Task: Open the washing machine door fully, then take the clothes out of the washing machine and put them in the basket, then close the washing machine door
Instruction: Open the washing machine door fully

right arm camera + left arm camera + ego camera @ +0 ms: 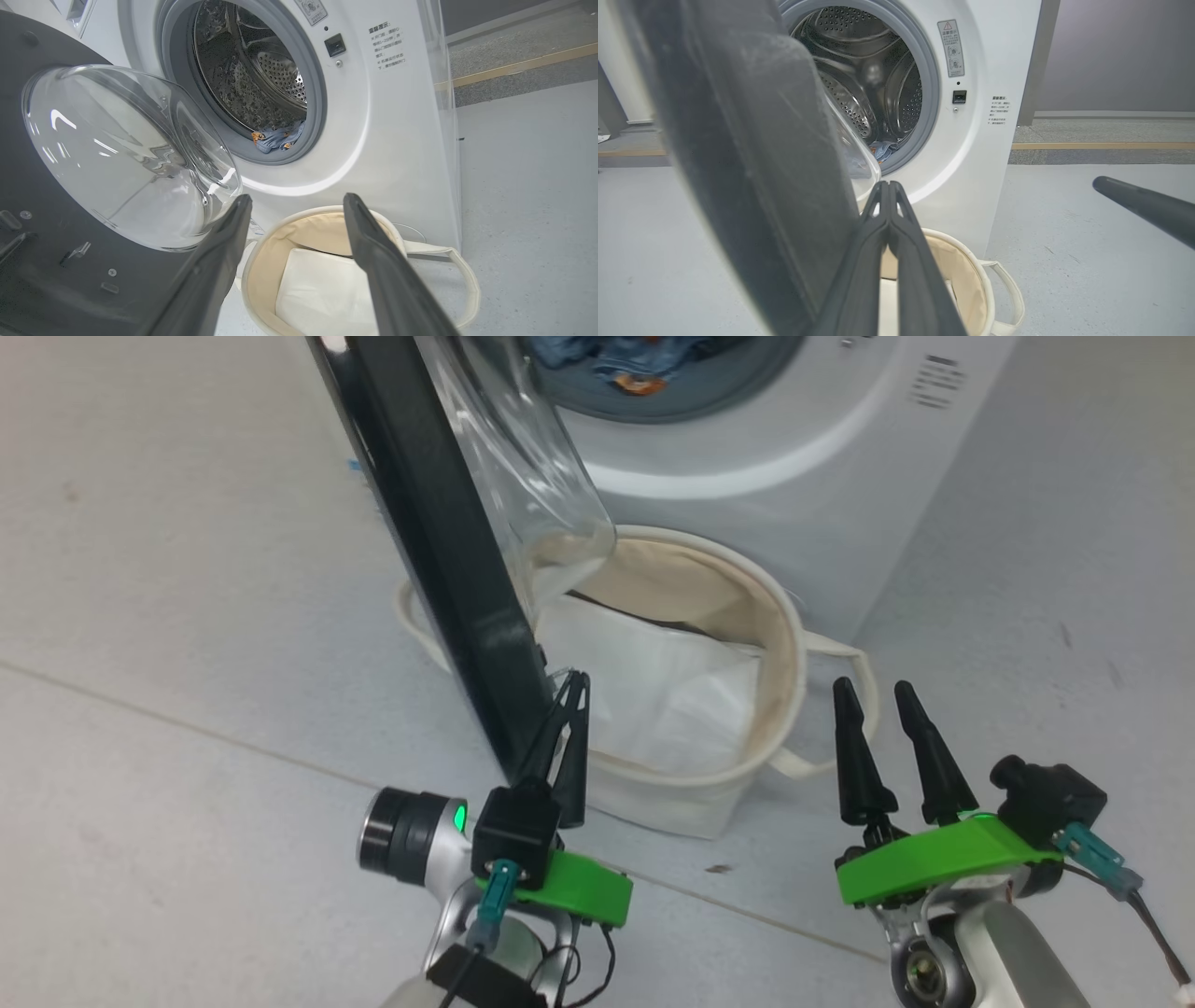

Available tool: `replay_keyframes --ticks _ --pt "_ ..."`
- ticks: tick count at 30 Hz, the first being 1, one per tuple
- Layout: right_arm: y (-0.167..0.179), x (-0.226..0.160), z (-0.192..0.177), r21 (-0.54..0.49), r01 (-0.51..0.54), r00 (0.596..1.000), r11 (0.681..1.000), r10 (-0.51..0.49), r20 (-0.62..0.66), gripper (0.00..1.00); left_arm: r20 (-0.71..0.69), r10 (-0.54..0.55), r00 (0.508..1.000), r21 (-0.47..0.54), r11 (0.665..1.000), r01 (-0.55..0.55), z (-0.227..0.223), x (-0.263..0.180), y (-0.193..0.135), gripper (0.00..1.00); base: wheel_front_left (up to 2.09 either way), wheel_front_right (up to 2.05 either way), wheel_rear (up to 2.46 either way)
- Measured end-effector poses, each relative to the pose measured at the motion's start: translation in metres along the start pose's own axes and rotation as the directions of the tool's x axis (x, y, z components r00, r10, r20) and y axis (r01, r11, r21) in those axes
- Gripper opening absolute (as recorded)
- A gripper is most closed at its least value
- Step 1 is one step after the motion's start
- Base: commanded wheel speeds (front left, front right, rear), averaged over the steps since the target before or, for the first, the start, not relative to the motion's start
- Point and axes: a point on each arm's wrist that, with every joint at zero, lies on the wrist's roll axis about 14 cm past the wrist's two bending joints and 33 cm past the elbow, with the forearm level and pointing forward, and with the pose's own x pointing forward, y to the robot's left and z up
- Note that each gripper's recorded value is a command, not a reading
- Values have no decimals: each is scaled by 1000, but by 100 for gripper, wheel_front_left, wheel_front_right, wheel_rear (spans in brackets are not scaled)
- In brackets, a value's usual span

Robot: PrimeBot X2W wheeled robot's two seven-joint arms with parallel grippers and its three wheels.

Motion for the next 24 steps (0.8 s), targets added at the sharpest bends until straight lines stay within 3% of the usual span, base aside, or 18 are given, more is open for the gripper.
replay_keyframes --ticks 11,17,24 --pt "48 12 -27 25 -133 989 991 134 -69 100 -44 228 973 20 974 -227 -5 -36 73 0 0 0 0" --pt "66 11 -30 24 -177 981 984 179 -78 100 -45 418 907 32 908 -417 -2 -57 142 0 0 0 0" --pt "58 10 -31 16 -159 984 987 160 -82 100 -62 565 823 62 825 -562 -9 -74 208 0 0 0 0"
